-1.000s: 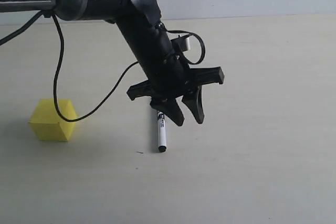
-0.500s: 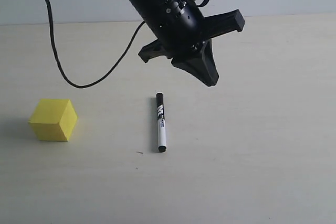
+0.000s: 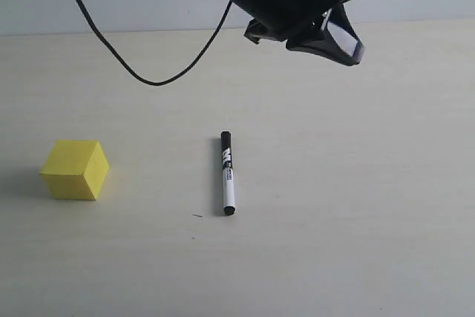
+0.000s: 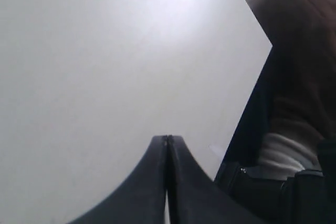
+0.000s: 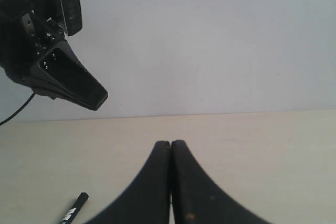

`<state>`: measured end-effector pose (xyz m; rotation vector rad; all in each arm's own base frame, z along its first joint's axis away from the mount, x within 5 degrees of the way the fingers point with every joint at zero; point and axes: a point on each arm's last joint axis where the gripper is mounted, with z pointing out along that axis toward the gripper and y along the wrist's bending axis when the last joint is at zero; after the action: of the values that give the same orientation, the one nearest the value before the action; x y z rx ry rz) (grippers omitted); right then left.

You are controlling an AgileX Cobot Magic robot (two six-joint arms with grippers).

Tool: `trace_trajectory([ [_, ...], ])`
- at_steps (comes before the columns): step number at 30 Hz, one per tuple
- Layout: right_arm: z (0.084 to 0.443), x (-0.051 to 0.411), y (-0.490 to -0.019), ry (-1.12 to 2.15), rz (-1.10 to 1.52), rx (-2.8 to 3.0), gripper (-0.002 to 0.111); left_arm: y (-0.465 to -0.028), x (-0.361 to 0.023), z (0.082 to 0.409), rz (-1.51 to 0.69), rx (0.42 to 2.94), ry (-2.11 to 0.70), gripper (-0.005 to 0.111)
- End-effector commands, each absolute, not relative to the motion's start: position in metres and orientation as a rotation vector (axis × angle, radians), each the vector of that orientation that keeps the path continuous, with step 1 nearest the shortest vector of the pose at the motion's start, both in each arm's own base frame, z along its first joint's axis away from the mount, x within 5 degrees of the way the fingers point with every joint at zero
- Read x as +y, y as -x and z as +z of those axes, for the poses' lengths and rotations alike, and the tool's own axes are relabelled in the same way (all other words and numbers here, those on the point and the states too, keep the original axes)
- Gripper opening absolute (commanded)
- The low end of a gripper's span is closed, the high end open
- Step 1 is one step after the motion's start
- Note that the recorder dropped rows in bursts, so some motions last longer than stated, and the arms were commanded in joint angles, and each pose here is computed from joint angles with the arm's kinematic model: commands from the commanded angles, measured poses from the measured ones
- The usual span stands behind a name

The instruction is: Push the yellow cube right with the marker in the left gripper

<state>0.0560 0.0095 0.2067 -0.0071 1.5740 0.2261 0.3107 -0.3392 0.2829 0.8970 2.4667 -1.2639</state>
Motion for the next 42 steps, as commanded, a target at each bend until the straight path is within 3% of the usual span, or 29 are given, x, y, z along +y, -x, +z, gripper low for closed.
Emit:
trace_trajectory([
  [1, 0.206, 0.009, -0.056, 0.013, 0.220, 1.570, 0.000, -0.312, -0.340, 0.272, -1.210, 2.445, -1.011, 0.000],
  [5, 0.206, 0.009, -0.056, 0.013, 0.220, 1.570, 0.000, -0.321, -0.335, 0.267, -1.042, 2.445, -1.004, 0.000],
  [8, 0.206, 0.009, -0.056, 0.013, 0.220, 1.570, 0.000, -0.328, -0.328, 0.259, -0.868, 2.590, -0.827, 0.000],
  [12, 0.206, 0.009, -0.056, 0.013, 0.220, 1.570, 0.000, -0.330, -0.316, 0.249, -0.469, 2.727, -0.610, 0.000],
  [16, 0.206, 0.009, -0.056, 0.013, 0.220, 1.570, 0.000, -0.318, -0.321, 0.241, -0.274, 2.756, -0.674, 0.004],
  [20, 0.206, 0.009, -0.056, 0.013, 0.220, 1.570, 0.000, -0.311, -0.321, 0.233, -0.223, 2.860, -0.618, 0.023],
  [24, 0.206, 0.009, -0.056, 0.013, 0.220, 1.570, 0.000, -0.307, -0.317, 0.218, -0.138, 2.999, -0.507, 0.052],
  [25, 0.206, 0.009, -0.056, 0.013, 0.220, 1.570, 0.000, -0.307, -0.317, 0.214, -0.122, 3.022, -0.477, 0.054],
  [31, 0.206, 0.009, -0.056, 0.013, 0.220, 1.570, 0.000, -0.309, -0.323, 0.178, -0.084, 3.117, -0.405, 0.047],
  [42, 0.206, 0.009, -0.056, 0.013, 0.220, 1.570, 0.000, -0.311, -0.328, 0.138, -0.036, 3.206, -0.266, 0.047],
])
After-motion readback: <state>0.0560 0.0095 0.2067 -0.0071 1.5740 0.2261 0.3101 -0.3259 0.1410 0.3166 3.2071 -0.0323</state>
